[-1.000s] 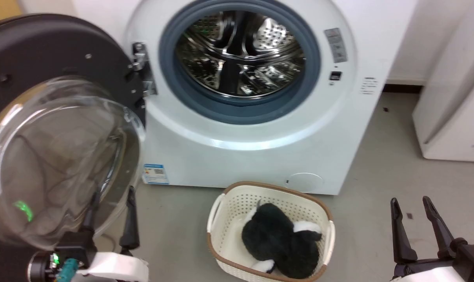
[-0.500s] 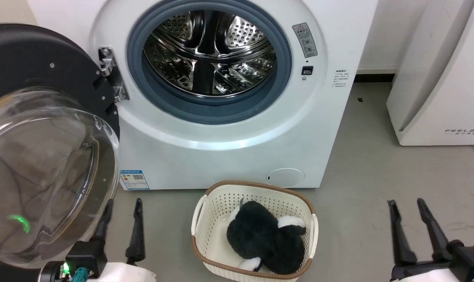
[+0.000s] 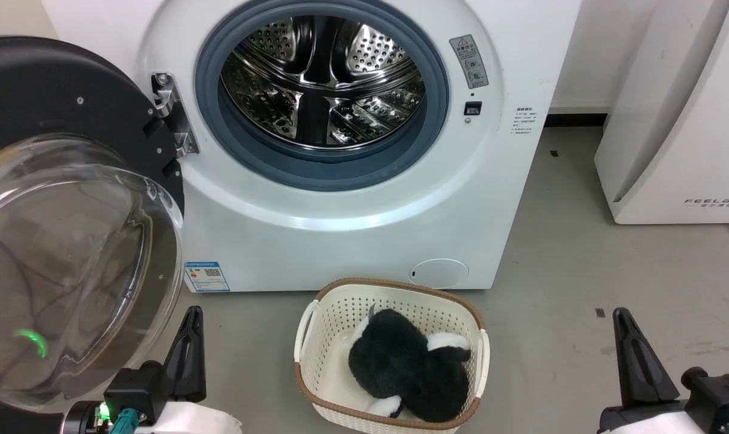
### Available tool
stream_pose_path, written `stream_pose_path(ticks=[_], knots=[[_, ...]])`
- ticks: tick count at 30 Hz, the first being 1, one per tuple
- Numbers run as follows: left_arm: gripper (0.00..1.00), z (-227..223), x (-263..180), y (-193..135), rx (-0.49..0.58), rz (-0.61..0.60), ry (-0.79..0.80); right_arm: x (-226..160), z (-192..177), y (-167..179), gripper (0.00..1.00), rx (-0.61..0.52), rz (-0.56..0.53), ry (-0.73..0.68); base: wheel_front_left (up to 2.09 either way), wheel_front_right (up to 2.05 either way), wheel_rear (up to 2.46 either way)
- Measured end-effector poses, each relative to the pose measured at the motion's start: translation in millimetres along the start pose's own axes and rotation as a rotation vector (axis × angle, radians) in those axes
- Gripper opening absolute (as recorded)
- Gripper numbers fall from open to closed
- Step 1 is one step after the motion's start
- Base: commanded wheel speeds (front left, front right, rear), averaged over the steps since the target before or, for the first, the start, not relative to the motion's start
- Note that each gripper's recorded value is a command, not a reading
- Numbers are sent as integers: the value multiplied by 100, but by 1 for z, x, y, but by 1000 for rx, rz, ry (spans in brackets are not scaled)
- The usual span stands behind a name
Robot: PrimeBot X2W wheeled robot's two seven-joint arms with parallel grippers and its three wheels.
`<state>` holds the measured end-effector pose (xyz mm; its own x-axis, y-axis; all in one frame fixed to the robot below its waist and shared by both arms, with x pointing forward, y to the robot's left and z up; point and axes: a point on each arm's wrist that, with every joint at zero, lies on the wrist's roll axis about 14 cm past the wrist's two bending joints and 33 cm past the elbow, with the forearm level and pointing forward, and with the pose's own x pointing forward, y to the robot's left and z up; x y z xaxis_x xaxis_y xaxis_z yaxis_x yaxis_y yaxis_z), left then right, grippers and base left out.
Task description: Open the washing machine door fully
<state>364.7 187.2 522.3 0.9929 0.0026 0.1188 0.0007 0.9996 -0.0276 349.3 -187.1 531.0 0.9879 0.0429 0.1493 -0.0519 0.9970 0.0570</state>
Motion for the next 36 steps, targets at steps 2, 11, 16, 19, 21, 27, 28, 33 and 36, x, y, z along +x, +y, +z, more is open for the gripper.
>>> stream_pose_path(ticks=[2,11,16,19,21,27,28,33,36], knots=[[0,0,0,0,1,-1,1,0,-1,1,0,-5,2,6,0,0,0],[0,0,0,-1,9,-2,12,1,-3,2,0,-8,8,22,0,0,0],[0,-1,1,-1,10,-2,20,2,-4,3,0,-11,11,31,0,0,0],[0,-1,1,-1,11,-1,23,3,-3,4,0,-14,14,33,0,0,0],[0,-1,1,-1,12,-1,25,3,-4,4,0,-14,16,36,0,0,0],[0,-1,1,-2,19,0,35,3,-5,6,0,-17,20,48,0,0,0],[0,-1,1,-2,19,0,36,3,-6,6,0,-19,20,51,0,0,0],[0,-1,1,-2,19,-1,42,4,-7,7,0,-22,24,60,0,0,0],[0,-1,1,-3,20,-3,44,4,-8,7,0,-24,25,67,0,0,0]])
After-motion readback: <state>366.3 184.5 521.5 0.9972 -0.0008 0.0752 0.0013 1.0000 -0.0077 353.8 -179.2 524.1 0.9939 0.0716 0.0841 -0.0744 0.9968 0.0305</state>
